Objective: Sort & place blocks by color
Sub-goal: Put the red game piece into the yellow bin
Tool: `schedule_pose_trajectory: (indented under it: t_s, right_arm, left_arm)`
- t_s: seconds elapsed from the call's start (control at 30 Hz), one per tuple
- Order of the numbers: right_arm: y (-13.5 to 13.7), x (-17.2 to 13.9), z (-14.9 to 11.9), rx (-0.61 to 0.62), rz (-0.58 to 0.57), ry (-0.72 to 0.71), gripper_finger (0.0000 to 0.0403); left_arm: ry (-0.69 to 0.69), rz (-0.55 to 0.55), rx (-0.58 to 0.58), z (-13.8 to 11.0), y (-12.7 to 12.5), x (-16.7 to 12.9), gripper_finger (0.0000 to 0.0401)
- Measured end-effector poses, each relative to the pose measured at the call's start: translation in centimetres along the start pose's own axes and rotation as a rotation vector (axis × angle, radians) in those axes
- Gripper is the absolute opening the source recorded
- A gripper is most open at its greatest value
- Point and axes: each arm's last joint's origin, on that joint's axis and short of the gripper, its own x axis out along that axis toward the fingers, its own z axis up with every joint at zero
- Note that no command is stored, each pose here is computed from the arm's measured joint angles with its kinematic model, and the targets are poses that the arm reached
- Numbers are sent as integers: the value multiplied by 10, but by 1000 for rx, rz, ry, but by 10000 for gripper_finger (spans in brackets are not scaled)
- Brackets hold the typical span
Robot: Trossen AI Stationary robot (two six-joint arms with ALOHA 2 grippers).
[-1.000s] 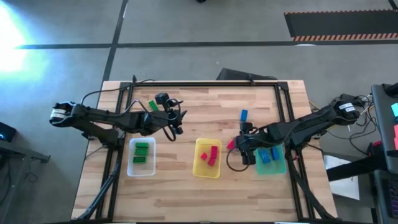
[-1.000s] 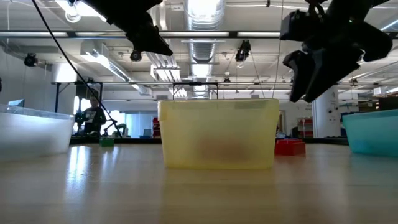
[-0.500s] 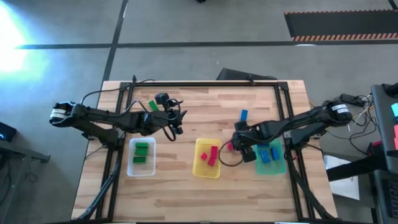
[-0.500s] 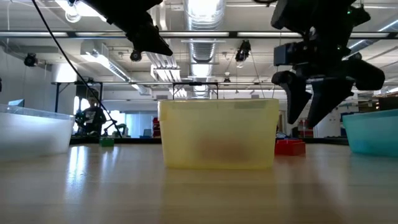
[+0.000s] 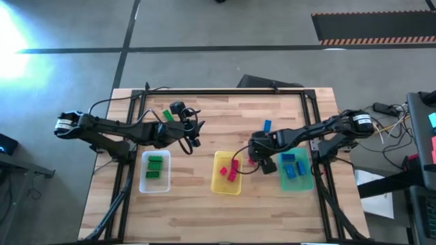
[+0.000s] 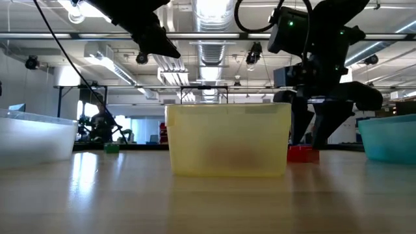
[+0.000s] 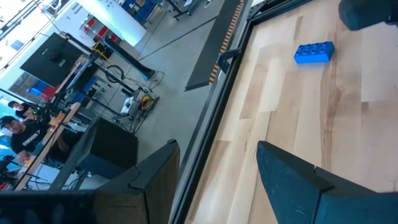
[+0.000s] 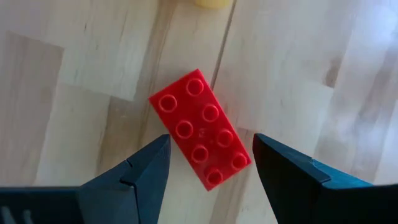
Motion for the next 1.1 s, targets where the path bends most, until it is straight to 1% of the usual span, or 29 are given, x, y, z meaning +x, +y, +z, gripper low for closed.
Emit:
schedule_pose_trajectory:
  t_s: [0.37, 0.47, 0.67, 0.83, 1.0, 1.1]
  right_arm:
    - [-1, 22, 0, -30, 42, 72, 214]
    - [-1, 23, -1, -30, 45, 78, 194]
    - [-1, 20, -1, -26, 43, 66, 128]
    - [-3, 4, 0, 38, -8, 40, 128]
    - [-10, -27, 12, 151, -94, 13, 128]
    - [-15, -44, 26, 221, -112, -54, 128]
  left_arm:
    - [1, -1, 2, 0, 0, 0, 198]
    - [3, -1, 4, -1, 0, 0, 198]
    - [5, -2, 7, -2, -1, 0, 198]
    - [7, -3, 9, -3, -2, 0, 198]
    - [7, -3, 7, -3, -2, 1, 198]
    - [6, -3, 6, -3, -2, 1, 198]
